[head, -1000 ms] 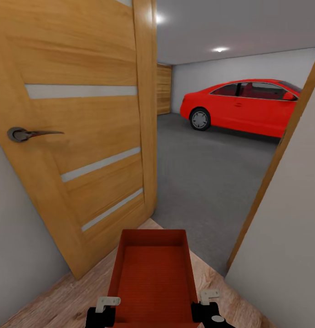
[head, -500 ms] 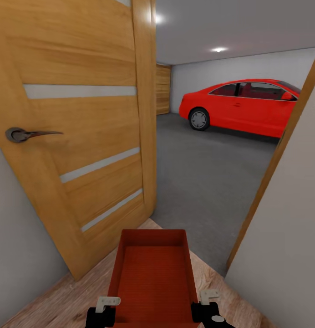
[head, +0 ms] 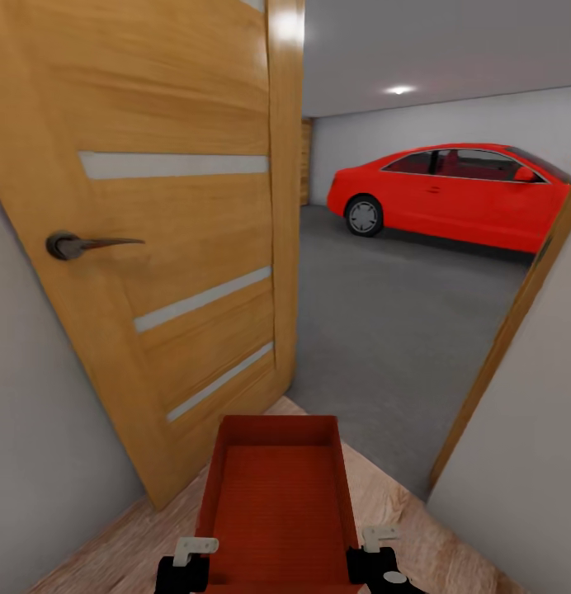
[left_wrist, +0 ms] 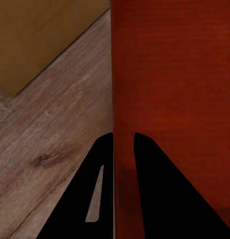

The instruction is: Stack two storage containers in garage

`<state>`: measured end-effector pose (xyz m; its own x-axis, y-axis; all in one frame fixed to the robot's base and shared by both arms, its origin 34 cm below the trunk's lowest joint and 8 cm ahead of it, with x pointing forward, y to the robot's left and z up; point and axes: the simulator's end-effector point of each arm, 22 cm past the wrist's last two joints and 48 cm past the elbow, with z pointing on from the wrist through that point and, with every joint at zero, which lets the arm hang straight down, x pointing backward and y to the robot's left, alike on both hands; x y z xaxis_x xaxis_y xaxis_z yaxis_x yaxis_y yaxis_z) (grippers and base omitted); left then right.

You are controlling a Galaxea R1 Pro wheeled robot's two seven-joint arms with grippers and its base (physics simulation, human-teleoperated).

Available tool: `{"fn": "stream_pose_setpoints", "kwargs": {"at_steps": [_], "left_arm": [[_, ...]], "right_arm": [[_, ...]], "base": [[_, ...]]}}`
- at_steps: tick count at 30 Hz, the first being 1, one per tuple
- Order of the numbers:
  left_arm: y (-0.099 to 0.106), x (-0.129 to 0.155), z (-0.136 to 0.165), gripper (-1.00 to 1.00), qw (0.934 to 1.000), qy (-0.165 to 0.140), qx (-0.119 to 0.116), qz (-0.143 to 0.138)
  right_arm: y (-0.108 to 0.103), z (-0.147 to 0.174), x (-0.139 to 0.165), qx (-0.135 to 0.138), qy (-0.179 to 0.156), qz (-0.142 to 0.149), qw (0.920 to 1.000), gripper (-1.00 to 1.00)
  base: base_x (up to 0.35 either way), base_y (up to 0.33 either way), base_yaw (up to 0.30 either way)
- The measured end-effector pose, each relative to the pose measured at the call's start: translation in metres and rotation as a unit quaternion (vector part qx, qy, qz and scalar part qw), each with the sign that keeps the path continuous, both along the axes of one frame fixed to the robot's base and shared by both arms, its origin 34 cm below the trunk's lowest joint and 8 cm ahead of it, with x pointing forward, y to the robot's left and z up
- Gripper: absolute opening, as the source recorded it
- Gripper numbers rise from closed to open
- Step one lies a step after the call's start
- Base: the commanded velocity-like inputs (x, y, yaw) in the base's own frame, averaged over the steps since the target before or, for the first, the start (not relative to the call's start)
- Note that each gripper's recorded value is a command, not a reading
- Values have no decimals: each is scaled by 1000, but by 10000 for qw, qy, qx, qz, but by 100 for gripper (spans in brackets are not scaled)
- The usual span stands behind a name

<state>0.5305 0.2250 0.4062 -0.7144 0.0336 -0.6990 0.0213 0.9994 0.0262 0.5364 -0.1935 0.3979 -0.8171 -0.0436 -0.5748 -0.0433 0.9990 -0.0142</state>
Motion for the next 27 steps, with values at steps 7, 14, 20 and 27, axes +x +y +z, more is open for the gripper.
{"fn": "stream_pose_setpoints", "kwargs": {"at_steps": [7,14,20,27], "left_arm": [[0,0,0,-100,10000,-1,-1,-1],[0,0,0,-100,10000,1,-1,-1],[0,0,0,-100,10000,1,-1,-2],[0,0,0,-100,10000,2,-2,0]], "right_arm": [[0,0,0,-2,-3,0,10000,-100],[0,0,0,-2,1,0,10000,-100],[0,0,0,-2,2,0,10000,-100],[0,0,0,-3,1,-1,10000,-100]], "base": [[237,60,0],[59,5,0],[7,1,-9],[1,0,-178]]}}
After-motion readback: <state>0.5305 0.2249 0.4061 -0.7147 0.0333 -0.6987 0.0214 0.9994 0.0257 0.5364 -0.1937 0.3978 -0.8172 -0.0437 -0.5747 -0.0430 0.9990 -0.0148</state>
